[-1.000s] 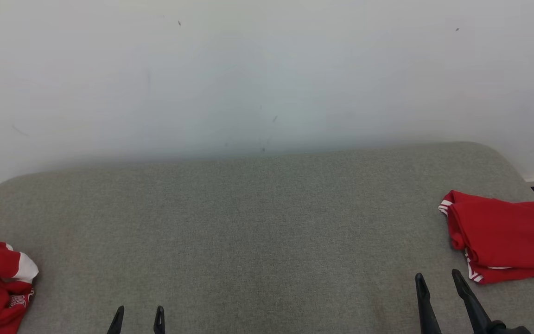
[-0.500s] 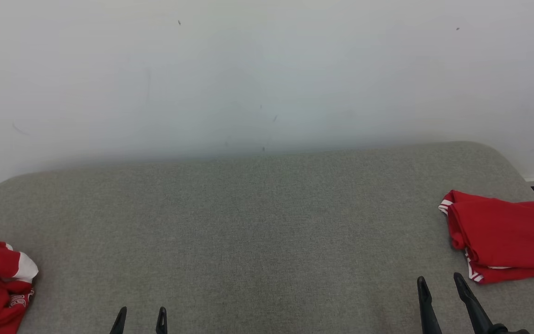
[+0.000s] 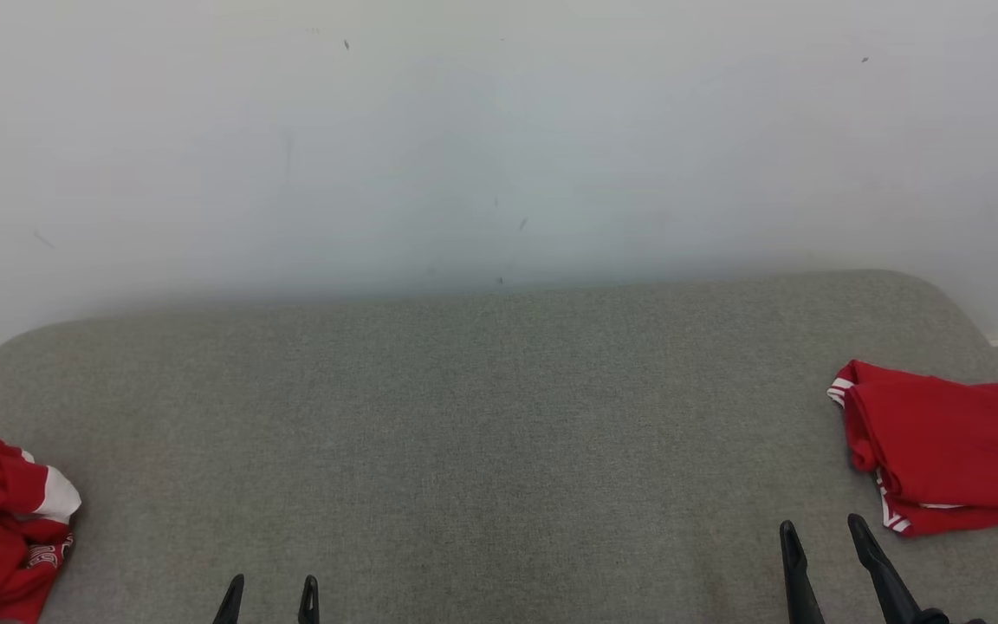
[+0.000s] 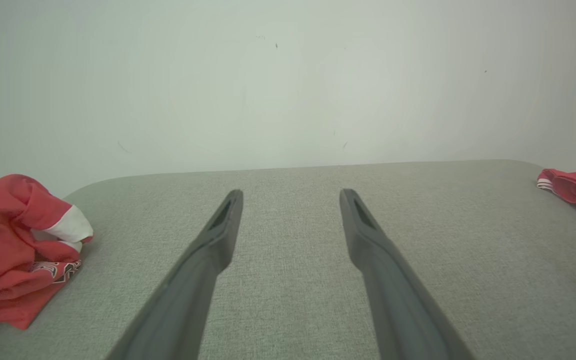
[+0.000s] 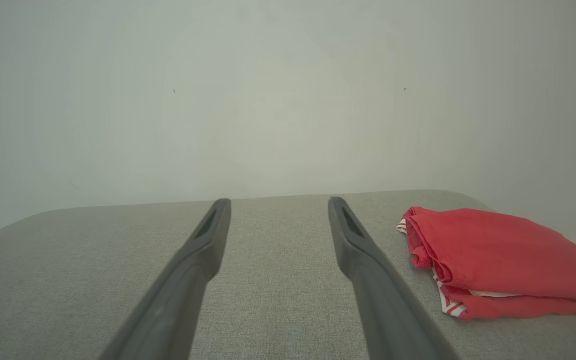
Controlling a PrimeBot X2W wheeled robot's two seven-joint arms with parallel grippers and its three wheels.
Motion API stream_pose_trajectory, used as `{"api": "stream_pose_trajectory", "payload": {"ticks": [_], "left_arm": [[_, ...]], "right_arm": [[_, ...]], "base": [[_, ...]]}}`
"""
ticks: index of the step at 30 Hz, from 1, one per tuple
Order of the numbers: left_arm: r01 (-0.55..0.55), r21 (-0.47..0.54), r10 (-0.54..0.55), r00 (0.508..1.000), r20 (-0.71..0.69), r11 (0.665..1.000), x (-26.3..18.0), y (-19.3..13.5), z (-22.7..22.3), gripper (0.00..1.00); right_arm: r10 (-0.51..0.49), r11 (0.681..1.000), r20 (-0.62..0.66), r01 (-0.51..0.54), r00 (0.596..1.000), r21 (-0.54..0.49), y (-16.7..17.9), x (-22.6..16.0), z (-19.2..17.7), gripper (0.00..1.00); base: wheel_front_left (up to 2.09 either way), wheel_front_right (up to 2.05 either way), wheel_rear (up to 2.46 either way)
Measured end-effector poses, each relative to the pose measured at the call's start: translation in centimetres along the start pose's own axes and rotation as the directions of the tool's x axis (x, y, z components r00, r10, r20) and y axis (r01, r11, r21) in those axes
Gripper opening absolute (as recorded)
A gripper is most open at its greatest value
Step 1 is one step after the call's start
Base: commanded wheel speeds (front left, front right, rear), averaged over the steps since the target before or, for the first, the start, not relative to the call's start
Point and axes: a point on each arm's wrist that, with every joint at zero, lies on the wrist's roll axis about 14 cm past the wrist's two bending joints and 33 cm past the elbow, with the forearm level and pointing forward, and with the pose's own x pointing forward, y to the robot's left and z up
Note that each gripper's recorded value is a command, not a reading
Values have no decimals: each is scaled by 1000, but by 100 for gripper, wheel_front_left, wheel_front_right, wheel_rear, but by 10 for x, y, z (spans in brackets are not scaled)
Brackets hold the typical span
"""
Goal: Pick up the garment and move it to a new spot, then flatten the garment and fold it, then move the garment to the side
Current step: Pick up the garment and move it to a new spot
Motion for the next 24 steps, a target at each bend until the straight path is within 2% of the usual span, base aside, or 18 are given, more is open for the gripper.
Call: {"api": "stream_pose_trajectory", "payload": {"ticks": [9, 24], "left_arm": [[-37, 0, 37, 999, -3, 999, -6, 10, -1, 100], [-161, 8, 161, 987, 28, 987, -24, 42, 9, 100]], "right_arm": [[49, 998, -6, -49, 999, 32, 16, 8, -3, 100], [254, 965, -32, -251, 967, 77, 81, 29, -14, 100]], "base": [[0, 0, 0], [0, 0, 0]]}}
